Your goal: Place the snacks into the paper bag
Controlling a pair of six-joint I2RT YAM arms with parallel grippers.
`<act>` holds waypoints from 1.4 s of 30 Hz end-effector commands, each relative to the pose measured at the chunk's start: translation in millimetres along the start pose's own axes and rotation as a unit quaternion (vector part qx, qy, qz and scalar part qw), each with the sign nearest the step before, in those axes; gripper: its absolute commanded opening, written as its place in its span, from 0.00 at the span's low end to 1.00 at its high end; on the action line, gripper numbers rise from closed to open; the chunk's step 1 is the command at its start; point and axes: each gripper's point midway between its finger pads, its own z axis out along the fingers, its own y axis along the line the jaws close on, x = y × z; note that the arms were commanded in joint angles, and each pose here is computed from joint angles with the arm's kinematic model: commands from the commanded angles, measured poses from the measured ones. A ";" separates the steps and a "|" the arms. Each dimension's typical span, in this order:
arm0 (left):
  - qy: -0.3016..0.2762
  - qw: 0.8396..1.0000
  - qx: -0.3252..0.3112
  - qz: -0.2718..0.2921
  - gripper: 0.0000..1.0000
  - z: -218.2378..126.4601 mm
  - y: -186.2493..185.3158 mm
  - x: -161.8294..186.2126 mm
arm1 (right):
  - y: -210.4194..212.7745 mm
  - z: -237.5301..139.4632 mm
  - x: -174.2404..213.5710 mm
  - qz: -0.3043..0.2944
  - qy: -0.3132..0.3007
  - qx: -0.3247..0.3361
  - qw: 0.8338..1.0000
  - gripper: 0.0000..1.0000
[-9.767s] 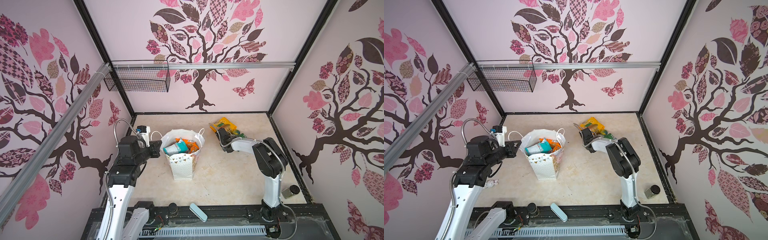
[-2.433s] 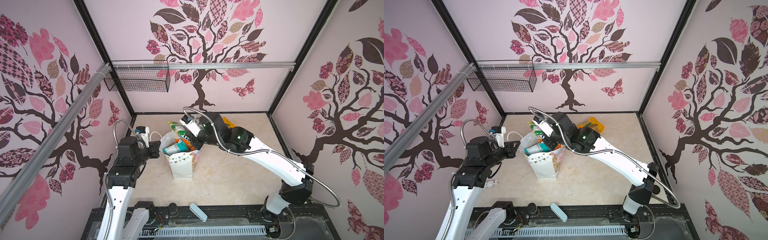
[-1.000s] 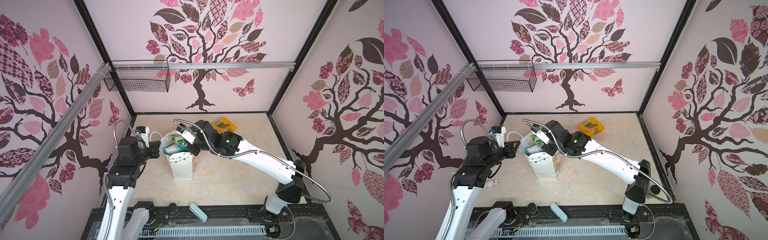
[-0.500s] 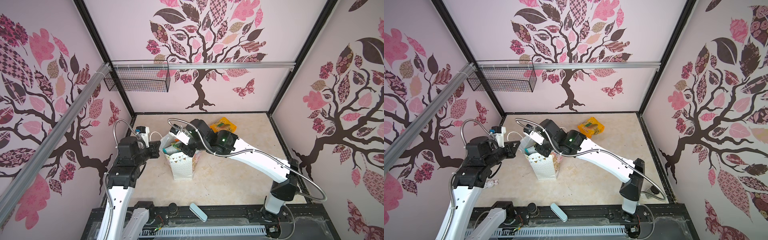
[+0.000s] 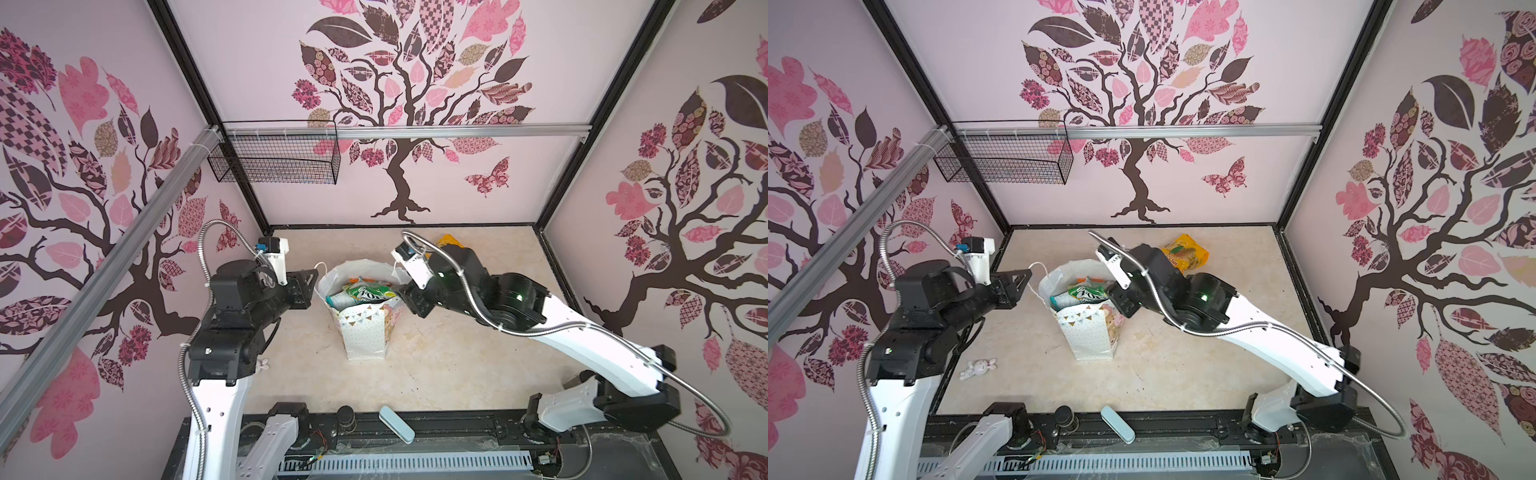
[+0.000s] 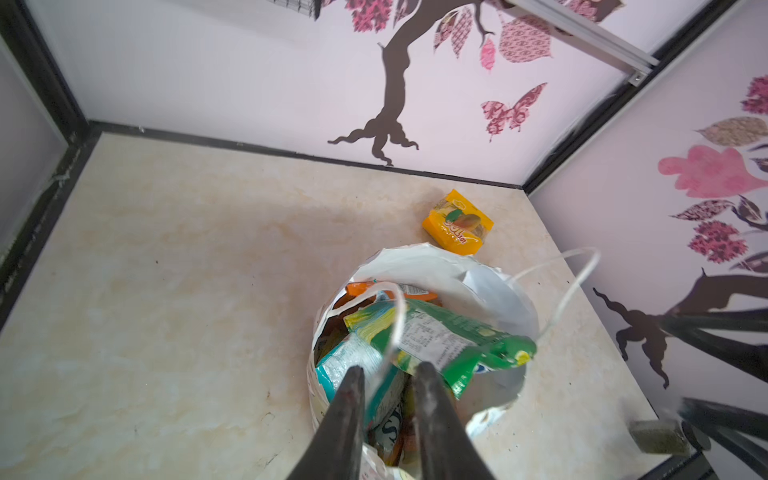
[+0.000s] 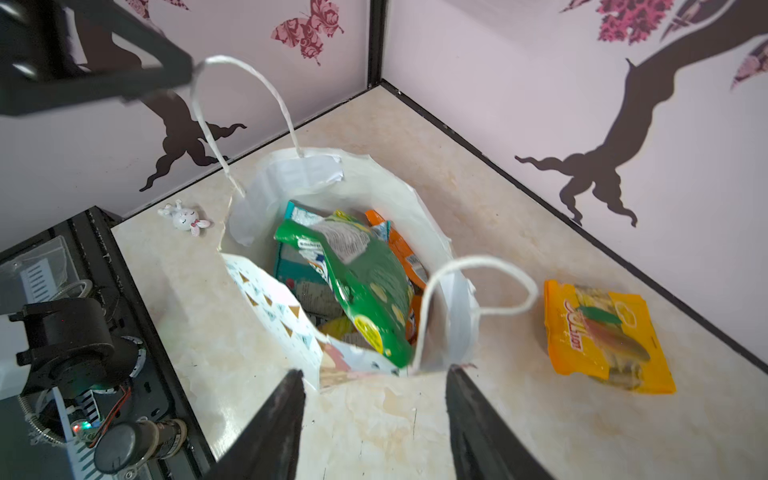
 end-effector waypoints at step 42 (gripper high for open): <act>0.270 0.953 0.071 0.120 0.38 100.9 -65.5 88.8 | -6.3 20.9 -17.9 0.032 -0.100 -0.089 0.990 0.00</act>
